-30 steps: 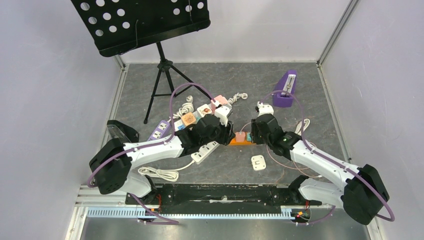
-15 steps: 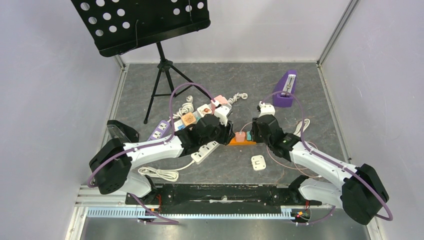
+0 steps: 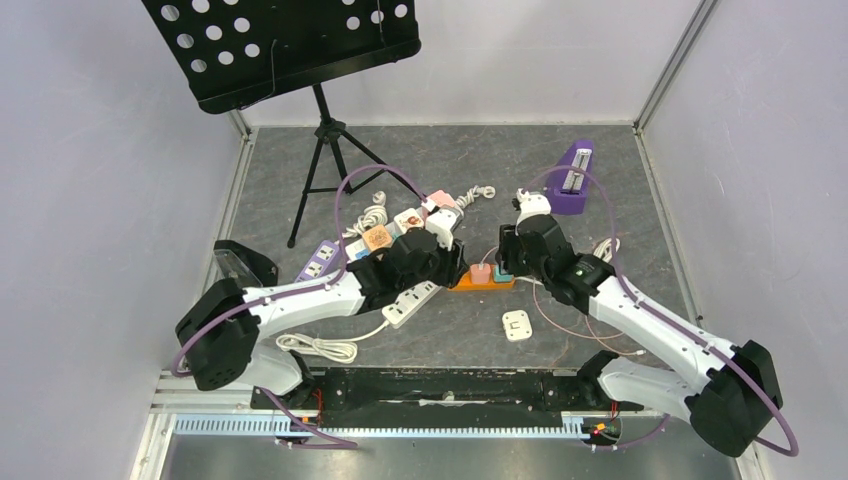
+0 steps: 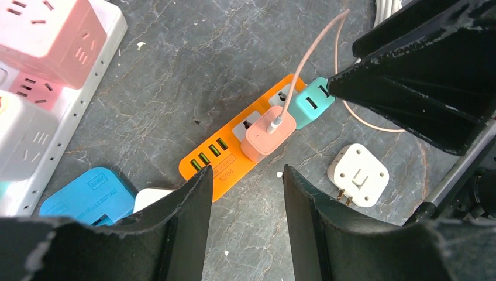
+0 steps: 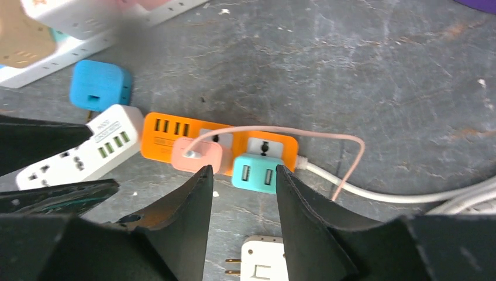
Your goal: Insert the plug
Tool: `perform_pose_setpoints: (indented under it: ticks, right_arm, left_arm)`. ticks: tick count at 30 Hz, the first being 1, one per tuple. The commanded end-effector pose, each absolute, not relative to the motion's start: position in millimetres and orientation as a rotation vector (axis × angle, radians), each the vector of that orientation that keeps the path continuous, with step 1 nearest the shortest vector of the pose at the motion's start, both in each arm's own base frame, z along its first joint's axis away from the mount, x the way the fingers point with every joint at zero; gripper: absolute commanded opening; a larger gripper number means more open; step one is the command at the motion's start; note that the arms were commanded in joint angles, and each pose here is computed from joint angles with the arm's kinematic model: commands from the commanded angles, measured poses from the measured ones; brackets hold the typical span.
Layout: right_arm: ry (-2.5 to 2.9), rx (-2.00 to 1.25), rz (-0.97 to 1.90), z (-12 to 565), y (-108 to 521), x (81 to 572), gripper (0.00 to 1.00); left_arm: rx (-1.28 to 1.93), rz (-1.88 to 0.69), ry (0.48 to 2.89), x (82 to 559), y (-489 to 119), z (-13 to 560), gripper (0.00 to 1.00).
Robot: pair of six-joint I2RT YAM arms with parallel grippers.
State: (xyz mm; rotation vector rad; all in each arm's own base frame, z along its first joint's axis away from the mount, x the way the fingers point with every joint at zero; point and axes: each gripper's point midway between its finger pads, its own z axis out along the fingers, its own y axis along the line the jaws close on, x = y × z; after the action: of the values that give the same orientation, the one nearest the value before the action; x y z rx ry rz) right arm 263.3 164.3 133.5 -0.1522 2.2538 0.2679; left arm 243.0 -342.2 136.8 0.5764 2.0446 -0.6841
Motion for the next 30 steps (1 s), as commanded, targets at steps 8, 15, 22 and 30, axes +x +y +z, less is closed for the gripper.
perform_pose_setpoints:
  ticks: [8, 15, 22, 30]
  right_arm:
    - [2.184, -0.413, 0.424, 153.3, 220.4, 252.5, 0.51]
    - [2.223, -0.320, 0.321, 134.4, 214.4, 263.5, 0.50]
    - [2.245, -0.310, 0.315, 117.7, 216.7, 263.1, 0.44]
    - [2.284, -0.323, 0.288, 100.6, 214.5, 259.1, 0.29]
  left_arm:
    - [0.298, -0.624, 2.000, 262.4, -306.3, 160.6, 0.53]
    - [0.240, -0.606, 2.000, 264.8, -289.8, 160.7, 0.54]
    - [0.219, -0.595, 2.011, 266.2, -281.8, 156.5, 0.54]
    - [0.209, -0.593, 2.021, 267.0, -277.9, 152.5, 0.54]
